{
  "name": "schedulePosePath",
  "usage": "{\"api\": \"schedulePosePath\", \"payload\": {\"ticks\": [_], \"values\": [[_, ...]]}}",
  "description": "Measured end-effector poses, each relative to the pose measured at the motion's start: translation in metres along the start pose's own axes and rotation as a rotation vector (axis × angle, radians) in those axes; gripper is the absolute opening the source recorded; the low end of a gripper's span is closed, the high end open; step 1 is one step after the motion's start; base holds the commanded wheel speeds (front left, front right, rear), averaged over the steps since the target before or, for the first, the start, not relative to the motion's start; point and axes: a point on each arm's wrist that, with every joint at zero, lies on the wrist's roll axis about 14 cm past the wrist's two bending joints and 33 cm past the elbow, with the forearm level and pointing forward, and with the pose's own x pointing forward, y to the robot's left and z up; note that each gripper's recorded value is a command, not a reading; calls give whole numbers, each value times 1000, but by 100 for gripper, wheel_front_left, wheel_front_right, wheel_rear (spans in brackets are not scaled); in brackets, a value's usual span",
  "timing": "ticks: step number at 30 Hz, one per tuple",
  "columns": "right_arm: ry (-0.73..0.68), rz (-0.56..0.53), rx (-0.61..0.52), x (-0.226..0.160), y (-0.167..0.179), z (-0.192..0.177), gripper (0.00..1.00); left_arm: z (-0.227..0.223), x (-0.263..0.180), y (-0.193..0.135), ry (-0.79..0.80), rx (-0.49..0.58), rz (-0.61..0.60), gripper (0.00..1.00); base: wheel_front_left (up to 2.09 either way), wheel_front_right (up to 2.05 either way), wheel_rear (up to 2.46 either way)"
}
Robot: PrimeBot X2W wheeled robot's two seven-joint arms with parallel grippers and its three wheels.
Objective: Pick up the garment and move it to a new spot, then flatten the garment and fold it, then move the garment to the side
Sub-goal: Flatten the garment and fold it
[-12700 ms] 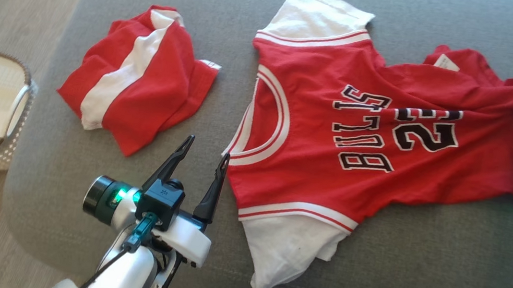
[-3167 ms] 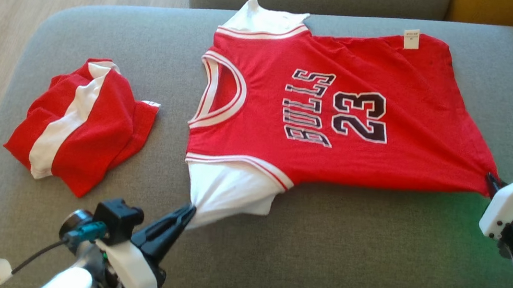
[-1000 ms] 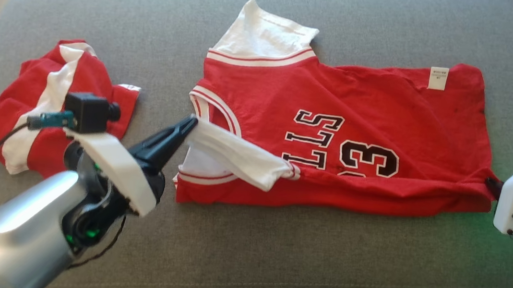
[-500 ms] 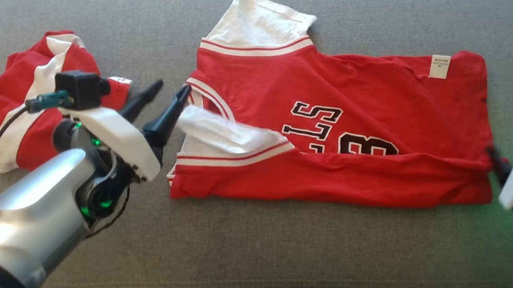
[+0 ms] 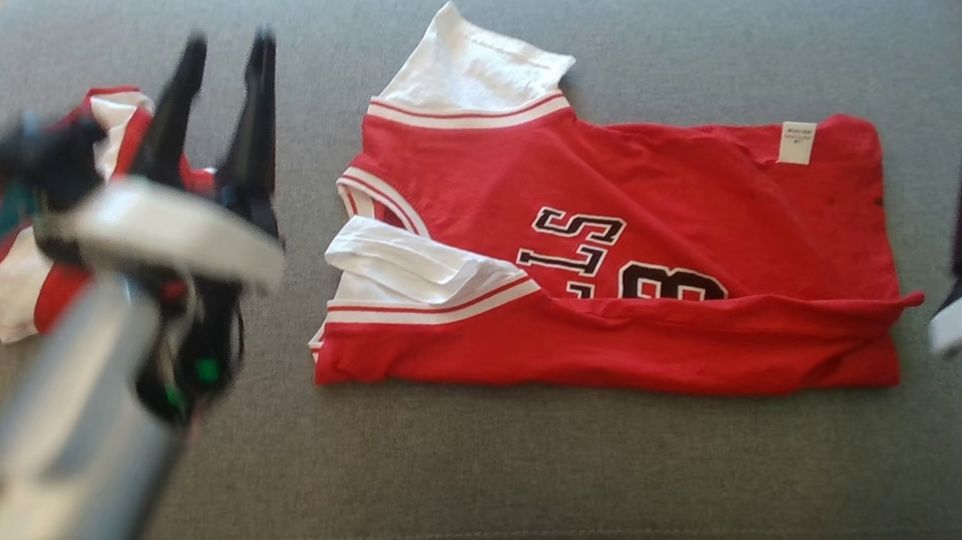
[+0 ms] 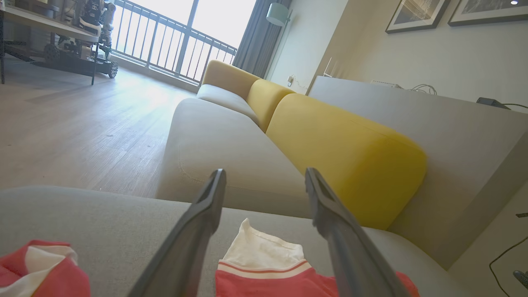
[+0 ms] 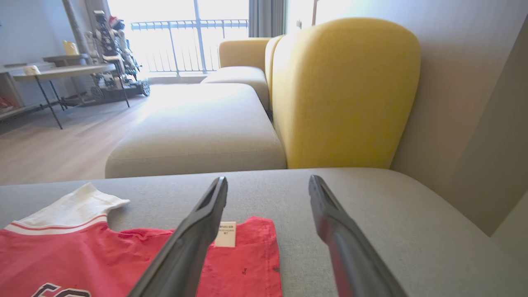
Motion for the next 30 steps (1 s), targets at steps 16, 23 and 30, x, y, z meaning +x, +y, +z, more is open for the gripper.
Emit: {"api": "schedulePosePath", "payload": {"ticks": [16,23,30], "values": [[-87,-32,10,-105,25,-16,100,-65,-93,7,129,2,132,100,0,0,0],[-106,-49,28,-111,20,-10,100,-131,-110,3,347,51,108,100,0,0,0],[-106,-85,17,-119,8,-9,100,-167,-105,13,466,112,139,100,0,0,0]]}}
